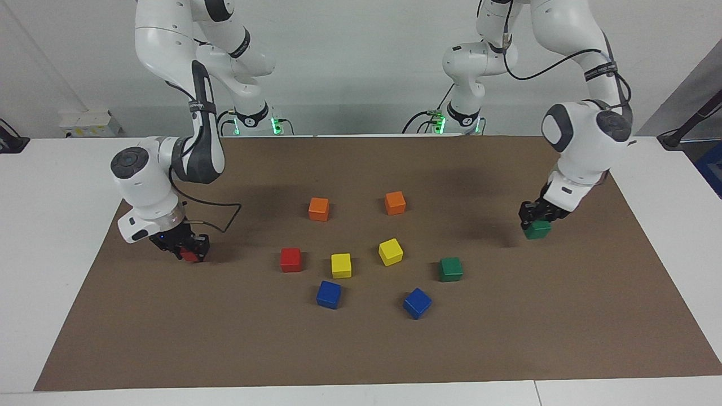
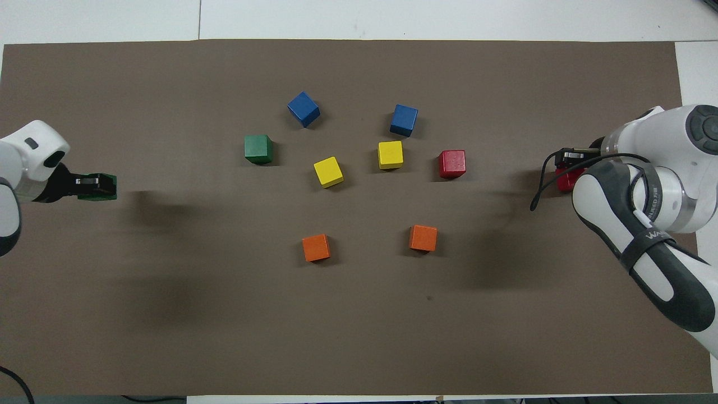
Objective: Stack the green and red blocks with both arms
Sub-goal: 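Lower the green block with the left gripper while the right gripper sets red down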
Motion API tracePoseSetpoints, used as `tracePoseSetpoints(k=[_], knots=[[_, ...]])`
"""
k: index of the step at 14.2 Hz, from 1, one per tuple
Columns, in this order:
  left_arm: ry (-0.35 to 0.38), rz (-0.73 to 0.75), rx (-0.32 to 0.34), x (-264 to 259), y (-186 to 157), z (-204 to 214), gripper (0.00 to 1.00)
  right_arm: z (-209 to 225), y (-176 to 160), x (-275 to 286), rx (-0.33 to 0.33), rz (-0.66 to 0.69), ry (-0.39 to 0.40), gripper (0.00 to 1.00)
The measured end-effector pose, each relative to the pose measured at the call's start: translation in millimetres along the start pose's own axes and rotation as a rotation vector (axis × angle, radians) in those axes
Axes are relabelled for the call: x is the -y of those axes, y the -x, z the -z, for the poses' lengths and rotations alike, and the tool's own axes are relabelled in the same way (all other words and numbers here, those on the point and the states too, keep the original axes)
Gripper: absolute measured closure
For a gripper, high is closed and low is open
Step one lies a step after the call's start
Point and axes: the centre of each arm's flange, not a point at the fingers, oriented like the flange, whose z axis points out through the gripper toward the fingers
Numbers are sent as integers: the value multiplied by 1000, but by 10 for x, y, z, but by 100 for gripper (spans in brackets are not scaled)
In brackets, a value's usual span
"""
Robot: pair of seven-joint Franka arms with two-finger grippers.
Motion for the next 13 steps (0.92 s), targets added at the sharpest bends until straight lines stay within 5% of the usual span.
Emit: tracePoseSetpoints(k=[4, 5, 8, 13], knots=[[-5, -66, -6, 621, 155, -220, 45, -71, 49, 5, -4, 1, -1, 44], [-4, -69, -6, 627, 152, -317, 45, -72, 51, 13, -4, 2, -1, 39], [-8, -79, -24, 562, 138, -531, 45, -75, 54, 26, -3, 4, -1, 5], [-10, -81, -36, 524, 108, -715, 45, 310, -139, 209, 22, -27, -4, 0]])
